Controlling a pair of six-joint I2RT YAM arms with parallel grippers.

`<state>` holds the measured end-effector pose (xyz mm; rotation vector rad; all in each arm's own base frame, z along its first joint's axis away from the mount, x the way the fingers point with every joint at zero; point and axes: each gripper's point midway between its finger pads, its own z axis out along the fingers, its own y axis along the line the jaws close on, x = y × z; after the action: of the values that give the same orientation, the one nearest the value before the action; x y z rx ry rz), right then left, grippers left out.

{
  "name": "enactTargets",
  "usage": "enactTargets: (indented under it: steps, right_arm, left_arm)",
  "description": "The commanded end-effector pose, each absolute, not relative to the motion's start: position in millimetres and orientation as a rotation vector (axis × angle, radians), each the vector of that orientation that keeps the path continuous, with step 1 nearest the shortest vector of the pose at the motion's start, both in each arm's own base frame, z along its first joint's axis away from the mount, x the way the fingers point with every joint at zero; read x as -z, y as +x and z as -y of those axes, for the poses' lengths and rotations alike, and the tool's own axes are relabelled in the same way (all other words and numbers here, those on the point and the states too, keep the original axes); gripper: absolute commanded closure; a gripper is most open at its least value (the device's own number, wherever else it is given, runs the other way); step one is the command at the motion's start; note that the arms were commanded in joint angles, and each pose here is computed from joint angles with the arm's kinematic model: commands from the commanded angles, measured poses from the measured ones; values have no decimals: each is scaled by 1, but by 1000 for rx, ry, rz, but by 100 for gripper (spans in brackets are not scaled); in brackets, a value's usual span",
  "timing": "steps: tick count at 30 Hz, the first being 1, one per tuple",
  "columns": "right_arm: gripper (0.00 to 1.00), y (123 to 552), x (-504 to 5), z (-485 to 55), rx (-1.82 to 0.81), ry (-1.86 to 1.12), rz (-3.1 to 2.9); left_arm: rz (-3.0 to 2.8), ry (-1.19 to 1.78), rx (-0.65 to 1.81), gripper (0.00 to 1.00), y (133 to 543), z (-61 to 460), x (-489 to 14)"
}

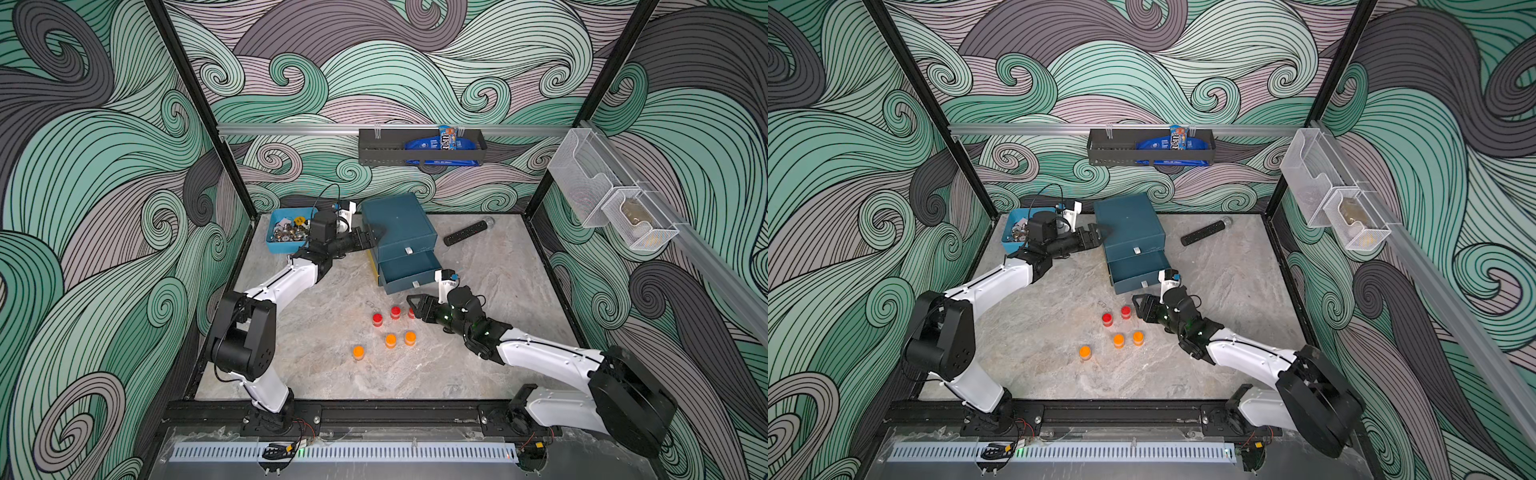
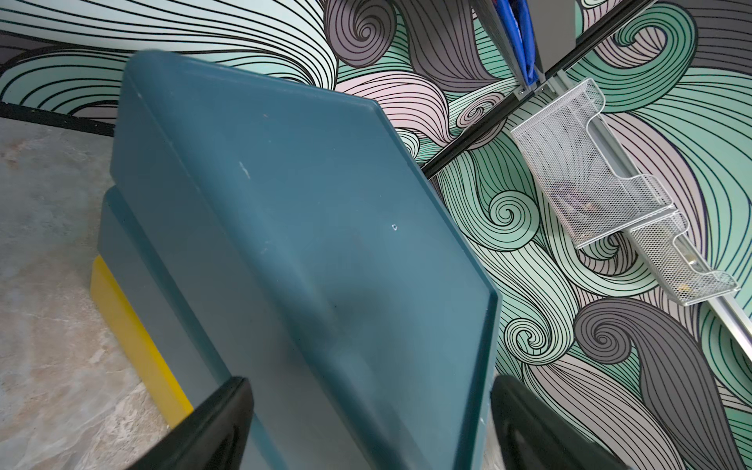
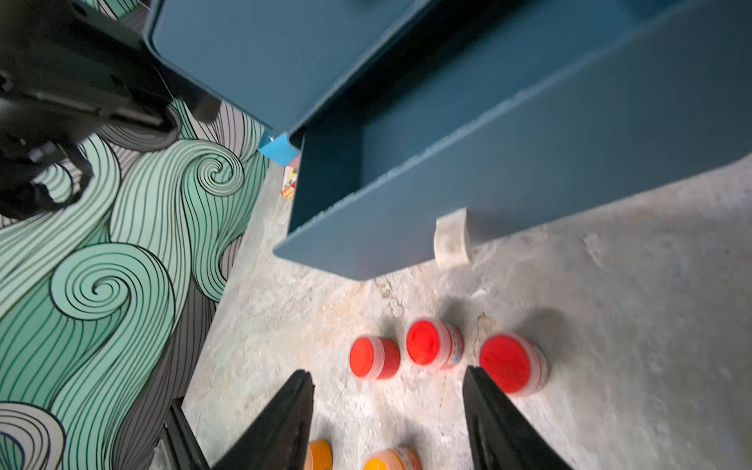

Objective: Put the paint cans in the drawer according to color
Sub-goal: Pick up the paint can at the center of the board.

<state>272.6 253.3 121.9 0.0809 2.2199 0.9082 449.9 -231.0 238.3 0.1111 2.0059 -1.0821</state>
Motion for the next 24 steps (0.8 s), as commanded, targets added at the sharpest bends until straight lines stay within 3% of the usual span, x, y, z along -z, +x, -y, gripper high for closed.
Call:
enactTargets:
  steps: [1,24]
  right_arm:
    - [37,249,-93,-248,-787,81,-2335]
    - [40,210,-29,-261,-469,-56,-2652]
  left_arm:
    - [-1962,123,1091,6,449,229,-254]
    - [-1957,125,1096,6,448,229,-256]
